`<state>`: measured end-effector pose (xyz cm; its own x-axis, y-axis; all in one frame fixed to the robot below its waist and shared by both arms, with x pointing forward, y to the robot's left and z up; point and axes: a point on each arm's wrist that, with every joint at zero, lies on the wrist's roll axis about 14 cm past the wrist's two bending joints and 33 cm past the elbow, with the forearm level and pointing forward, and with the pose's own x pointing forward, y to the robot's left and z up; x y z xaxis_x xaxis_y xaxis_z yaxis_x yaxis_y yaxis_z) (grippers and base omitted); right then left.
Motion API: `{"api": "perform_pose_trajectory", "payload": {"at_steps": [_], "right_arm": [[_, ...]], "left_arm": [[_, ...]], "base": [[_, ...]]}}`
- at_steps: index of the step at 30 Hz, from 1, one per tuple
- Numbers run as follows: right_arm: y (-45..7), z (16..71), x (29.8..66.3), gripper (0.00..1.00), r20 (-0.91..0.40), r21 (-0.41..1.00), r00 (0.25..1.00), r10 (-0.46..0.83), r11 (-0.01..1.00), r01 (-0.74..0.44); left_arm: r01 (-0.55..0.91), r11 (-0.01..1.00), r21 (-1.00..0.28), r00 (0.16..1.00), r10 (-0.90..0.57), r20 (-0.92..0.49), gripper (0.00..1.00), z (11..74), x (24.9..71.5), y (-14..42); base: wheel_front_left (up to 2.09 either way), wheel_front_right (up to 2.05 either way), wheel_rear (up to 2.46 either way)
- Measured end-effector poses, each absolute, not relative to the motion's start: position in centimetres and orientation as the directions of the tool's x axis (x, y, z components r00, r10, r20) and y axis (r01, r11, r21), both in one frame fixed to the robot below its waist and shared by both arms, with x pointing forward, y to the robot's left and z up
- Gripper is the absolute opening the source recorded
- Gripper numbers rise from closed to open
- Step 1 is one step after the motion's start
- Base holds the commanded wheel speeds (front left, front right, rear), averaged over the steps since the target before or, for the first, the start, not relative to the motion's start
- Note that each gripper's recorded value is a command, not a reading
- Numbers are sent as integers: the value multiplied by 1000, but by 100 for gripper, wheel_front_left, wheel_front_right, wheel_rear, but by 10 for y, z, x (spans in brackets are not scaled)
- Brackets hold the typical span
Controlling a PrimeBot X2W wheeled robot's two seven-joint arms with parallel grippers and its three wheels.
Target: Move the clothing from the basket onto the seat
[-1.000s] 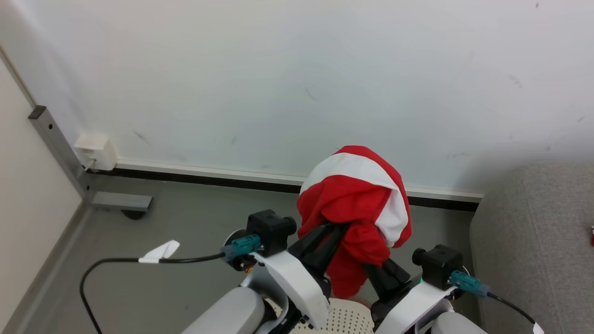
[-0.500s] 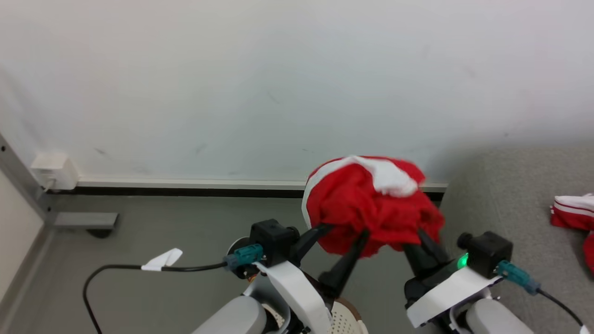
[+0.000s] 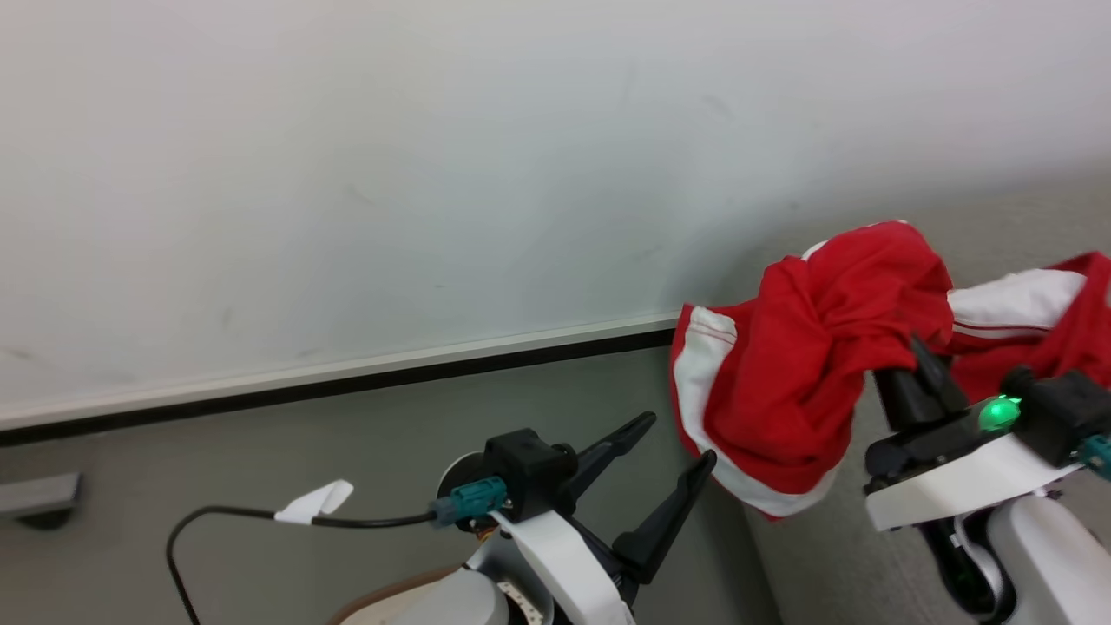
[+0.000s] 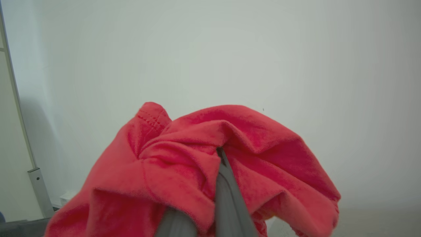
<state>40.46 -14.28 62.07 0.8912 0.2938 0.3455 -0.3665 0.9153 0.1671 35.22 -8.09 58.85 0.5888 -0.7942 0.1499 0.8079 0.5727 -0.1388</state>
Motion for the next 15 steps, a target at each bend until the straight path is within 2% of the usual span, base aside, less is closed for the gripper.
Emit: {"api": "perform_pose_trajectory", "payload": {"at_steps": [6,15], "right_arm": [[-202,635,387,0,385,145,910,157,963,-228],[-271,623,347,0,364,167,930,-47,986,-16]], "left_arm": [[865,487,-120,500,-853,148,100,584,345,-112],[926,366,-93,377,-914,152,100,573,337,-152]], "base": [[0,0,0],[0,0,0]]}}
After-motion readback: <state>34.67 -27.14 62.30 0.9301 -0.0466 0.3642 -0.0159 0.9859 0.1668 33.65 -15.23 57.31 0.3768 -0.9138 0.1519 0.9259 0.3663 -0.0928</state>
